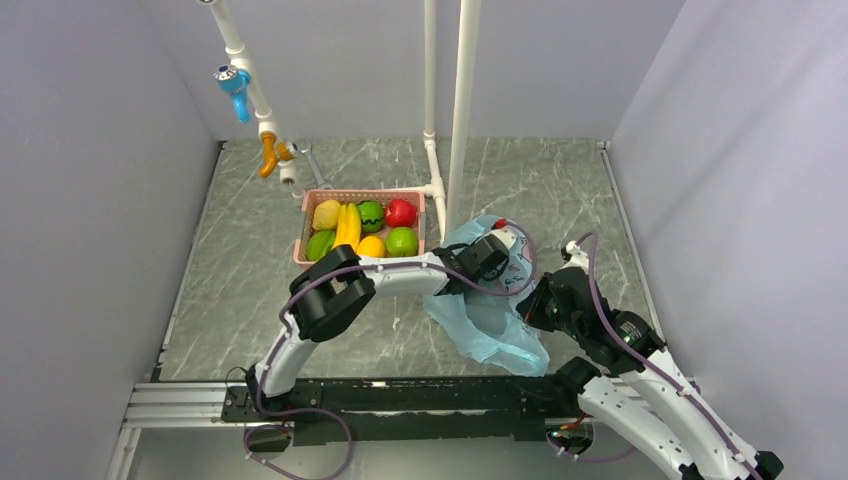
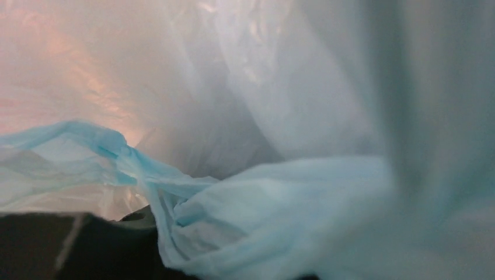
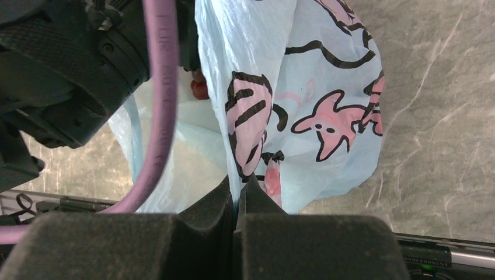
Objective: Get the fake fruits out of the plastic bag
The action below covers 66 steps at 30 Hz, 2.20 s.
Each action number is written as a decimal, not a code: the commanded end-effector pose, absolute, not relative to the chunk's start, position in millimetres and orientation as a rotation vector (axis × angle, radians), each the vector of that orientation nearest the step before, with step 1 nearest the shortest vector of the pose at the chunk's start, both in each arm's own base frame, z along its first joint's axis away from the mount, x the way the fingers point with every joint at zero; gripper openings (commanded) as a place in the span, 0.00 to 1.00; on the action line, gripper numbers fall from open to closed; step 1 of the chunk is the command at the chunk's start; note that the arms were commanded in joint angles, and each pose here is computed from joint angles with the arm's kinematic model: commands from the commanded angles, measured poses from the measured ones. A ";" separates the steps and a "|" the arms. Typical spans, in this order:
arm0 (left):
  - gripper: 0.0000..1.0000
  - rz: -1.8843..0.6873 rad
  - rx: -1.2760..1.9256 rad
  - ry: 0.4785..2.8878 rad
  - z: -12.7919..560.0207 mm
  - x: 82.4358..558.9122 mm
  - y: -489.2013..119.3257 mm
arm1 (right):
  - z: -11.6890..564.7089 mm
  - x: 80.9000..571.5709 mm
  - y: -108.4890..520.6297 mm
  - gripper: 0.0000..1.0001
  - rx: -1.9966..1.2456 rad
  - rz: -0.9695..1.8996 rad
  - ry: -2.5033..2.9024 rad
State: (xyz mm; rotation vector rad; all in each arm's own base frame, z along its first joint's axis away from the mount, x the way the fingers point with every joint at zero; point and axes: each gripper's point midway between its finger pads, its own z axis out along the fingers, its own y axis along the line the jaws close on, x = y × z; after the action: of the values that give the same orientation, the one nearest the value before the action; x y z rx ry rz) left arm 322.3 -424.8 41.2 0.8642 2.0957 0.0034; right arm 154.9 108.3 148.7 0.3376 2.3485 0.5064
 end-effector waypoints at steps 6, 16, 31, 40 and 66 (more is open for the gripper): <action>0.19 -0.288 0.834 2.072 114.6 295.8 -431.5 | 158.8 165.8 110.8 0.00 0.330 0.513 2.294; 0.08 -0.618 0.905 2.034 171.3 249.5 -438.8 | 165.7 170.2 109.3 0.00 0.337 0.502 2.271; 0.03 -0.999 1.138 1.982 173.3 184.4 -445.1 | 202.3 188.6 78.4 0.00 0.406 0.301 2.170; 0.03 -1.123 1.082 1.798 205.7 183.9 -449.6 | 193.1 195.0 89.6 0.00 0.359 0.290 2.225; 0.90 -0.661 1.160 2.057 149.4 208.4 -440.4 | 167.9 178.3 105.4 0.00 0.327 0.411 2.301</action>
State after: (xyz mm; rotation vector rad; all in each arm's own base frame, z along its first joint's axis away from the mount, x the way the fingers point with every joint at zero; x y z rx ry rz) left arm 216.3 -426.0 105.6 1.1223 2.1941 -0.6796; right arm 171.5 100.5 157.5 0.3387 2.3414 0.3783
